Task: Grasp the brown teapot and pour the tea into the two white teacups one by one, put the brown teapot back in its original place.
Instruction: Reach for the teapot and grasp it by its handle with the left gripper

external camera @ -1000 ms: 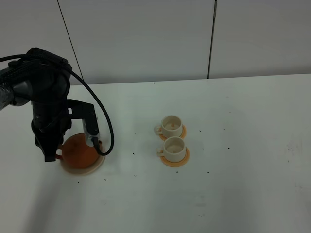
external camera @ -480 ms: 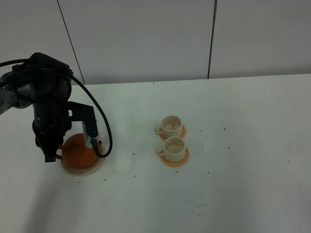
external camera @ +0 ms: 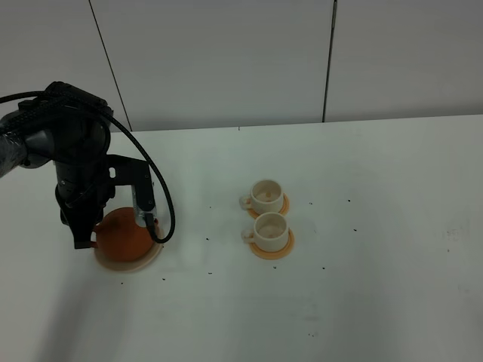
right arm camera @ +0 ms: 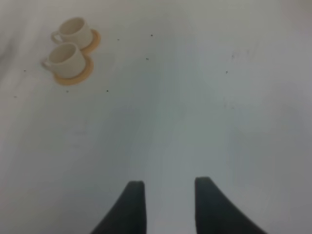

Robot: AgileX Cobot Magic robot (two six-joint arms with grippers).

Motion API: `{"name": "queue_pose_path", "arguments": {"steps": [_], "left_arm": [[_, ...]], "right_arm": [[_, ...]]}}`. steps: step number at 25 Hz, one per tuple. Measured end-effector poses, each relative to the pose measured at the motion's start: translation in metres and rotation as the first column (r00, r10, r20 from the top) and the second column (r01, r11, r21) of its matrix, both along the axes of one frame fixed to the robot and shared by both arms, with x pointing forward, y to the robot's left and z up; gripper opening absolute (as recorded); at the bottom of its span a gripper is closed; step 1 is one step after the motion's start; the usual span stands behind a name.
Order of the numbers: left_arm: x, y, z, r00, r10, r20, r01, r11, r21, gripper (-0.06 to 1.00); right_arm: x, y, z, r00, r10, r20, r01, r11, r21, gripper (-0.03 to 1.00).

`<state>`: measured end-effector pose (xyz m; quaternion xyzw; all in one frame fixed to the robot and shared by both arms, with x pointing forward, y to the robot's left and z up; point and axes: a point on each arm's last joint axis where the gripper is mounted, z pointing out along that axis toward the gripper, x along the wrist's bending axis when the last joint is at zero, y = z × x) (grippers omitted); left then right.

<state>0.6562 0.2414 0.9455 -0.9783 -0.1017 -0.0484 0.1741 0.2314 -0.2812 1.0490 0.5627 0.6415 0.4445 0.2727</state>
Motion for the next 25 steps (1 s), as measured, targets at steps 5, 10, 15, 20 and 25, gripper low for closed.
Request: {"name": "queue_pose_path", "arguments": {"steps": [5, 10, 15, 20, 25], "left_arm": [[0.000, -0.001, -0.006, 1.000, 0.004, -0.017, -0.004, 1.000, -0.003, 0.30], [0.002, -0.001, -0.018, 0.999, 0.001, -0.041, -0.001, 1.000, 0.000, 0.30], [0.002, -0.001, -0.018, 0.999, 0.001, -0.040, -0.001, 1.000, 0.000, 0.30], [0.002, -0.001, -0.018, 0.999, 0.001, -0.038, -0.001, 1.000, -0.001, 0.30], [0.003, -0.001, -0.018, 0.999, -0.021, -0.035, 0.021, 1.000, -0.003, 0.25]], "right_arm": [[0.000, 0.000, 0.000, 1.000, 0.000, 0.000, 0.000, 1.000, 0.000, 0.24], [0.000, 0.000, 0.000, 1.000, 0.000, 0.000, 0.000, 1.000, 0.000, 0.24], [0.000, 0.000, 0.000, 1.000, 0.000, 0.000, 0.000, 1.000, 0.000, 0.24], [0.000, 0.000, 0.000, 1.000, 0.000, 0.000, 0.000, 1.000, 0.000, 0.24], [0.000, 0.000, 0.000, 1.000, 0.000, 0.000, 0.000, 1.000, 0.000, 0.24]]}}
